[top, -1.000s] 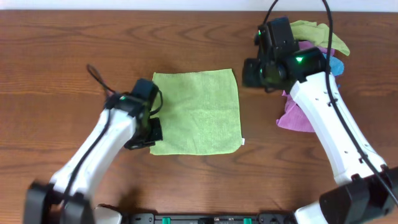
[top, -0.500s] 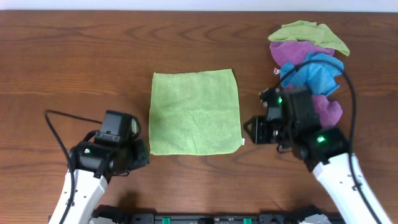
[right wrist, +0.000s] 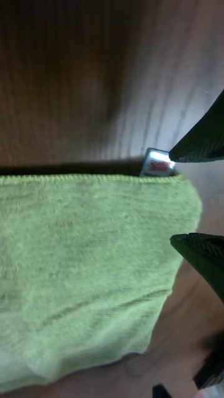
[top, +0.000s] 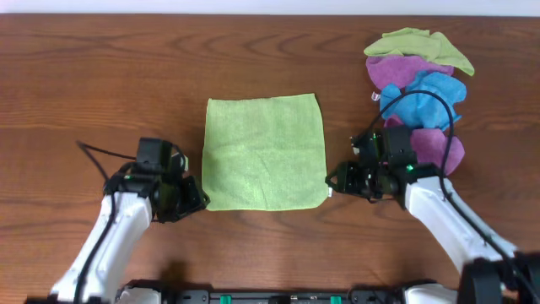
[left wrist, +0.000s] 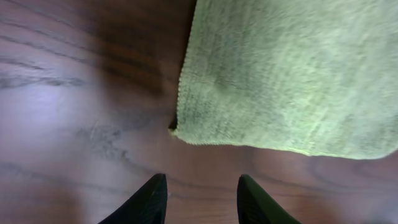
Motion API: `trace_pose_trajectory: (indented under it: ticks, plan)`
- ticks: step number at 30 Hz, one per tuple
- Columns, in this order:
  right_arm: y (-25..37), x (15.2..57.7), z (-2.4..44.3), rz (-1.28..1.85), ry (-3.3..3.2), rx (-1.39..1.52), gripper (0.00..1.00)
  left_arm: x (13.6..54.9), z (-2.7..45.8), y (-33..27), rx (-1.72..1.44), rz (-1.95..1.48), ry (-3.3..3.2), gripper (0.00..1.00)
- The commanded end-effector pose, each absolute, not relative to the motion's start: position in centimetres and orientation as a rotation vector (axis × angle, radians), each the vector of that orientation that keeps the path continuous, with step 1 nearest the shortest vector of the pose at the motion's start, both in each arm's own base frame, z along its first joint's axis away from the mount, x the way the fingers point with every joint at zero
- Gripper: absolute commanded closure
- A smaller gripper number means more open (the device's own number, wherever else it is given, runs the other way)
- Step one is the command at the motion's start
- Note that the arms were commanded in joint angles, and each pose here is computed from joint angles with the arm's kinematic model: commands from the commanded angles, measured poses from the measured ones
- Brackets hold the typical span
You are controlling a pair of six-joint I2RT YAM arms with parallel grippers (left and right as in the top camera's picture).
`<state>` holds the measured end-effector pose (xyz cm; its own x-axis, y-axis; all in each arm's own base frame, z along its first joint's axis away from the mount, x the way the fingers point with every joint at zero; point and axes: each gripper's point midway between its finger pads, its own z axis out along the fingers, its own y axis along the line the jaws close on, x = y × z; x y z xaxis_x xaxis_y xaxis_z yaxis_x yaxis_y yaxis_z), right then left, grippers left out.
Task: Fold the cloth
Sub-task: 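Grasp the green cloth's bottom-left and bottom-right corners with both grippers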
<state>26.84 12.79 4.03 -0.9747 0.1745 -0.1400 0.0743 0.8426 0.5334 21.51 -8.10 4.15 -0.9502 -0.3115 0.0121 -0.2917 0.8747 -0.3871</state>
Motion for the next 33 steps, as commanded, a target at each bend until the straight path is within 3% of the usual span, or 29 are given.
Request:
trace_pose_trajectory:
  ticks: [1,11,20,33]
  plan:
    - [13.1,26.8,3.2,0.852,2.852,0.141,0.60,21.2,2.9,-8.3,-0.463,-0.627,3.049,0.64]
    - [12.7,26.0,-0.2,0.809,2.954,0.149,0.61,20.7,1.4,-8.3,-0.492,-0.617,3.107,0.67]
    - [13.2,25.6,-0.1,0.863,2.957,0.110,0.62,19.2,-0.4,-8.2,-0.513,-0.616,3.121,0.66]
    - [13.4,25.1,-0.1,0.888,2.973,0.102,0.64,20.6,-0.4,-8.1,-0.482,-0.613,3.060,0.62]
